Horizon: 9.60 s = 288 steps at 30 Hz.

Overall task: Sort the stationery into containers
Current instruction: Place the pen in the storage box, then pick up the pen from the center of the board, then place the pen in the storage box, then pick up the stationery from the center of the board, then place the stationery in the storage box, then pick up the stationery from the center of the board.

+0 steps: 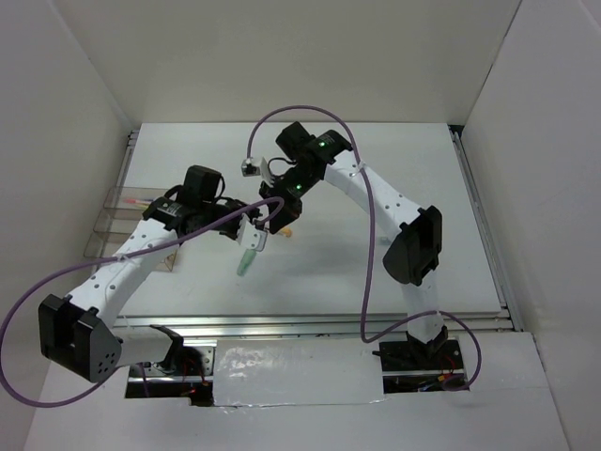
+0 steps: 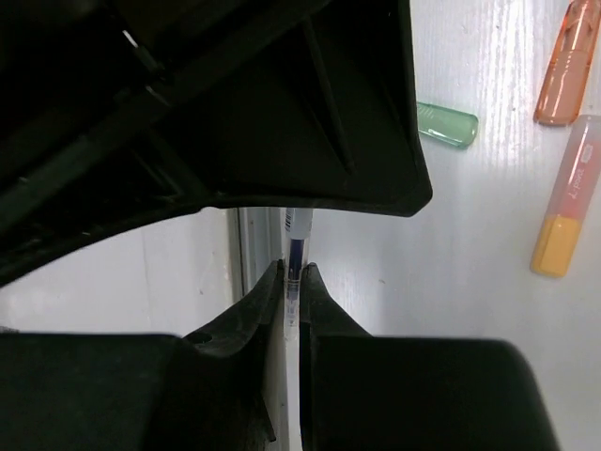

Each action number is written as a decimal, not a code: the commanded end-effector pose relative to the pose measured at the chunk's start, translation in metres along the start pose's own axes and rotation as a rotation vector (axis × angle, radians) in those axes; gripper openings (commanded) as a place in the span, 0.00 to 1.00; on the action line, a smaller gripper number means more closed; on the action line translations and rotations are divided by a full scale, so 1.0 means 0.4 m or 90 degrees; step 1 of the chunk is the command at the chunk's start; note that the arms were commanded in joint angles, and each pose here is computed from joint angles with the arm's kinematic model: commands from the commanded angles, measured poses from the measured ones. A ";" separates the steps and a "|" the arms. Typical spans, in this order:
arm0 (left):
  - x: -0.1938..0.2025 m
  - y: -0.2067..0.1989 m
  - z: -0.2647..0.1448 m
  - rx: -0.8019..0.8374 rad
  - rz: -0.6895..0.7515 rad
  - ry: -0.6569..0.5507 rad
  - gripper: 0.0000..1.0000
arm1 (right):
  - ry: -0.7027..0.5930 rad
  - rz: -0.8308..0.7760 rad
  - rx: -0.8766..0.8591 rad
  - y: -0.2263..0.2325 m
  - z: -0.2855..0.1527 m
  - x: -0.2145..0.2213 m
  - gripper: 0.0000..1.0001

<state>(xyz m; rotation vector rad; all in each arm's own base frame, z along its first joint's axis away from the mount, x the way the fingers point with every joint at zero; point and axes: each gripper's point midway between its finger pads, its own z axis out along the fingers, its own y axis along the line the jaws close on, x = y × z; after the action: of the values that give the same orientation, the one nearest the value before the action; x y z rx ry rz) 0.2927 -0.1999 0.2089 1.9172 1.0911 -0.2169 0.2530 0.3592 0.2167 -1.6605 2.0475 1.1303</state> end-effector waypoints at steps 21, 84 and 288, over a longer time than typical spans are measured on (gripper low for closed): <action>0.439 0.012 -0.335 -0.002 -0.193 0.180 0.00 | -0.113 0.203 0.004 -0.116 -0.187 0.089 0.55; 0.384 0.524 0.361 -0.198 -0.732 -0.061 0.66 | -0.264 0.428 0.247 -0.252 -0.441 0.360 0.69; 0.689 -0.175 -0.464 0.104 -0.302 0.239 0.00 | 0.037 0.492 0.531 -0.690 -0.365 0.533 0.00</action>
<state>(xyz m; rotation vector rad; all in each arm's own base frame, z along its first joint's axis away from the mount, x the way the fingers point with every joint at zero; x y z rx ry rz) 0.3660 0.1088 0.1373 1.7124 1.8809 -0.2510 0.4758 0.0804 0.0238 -0.5236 2.8208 0.1741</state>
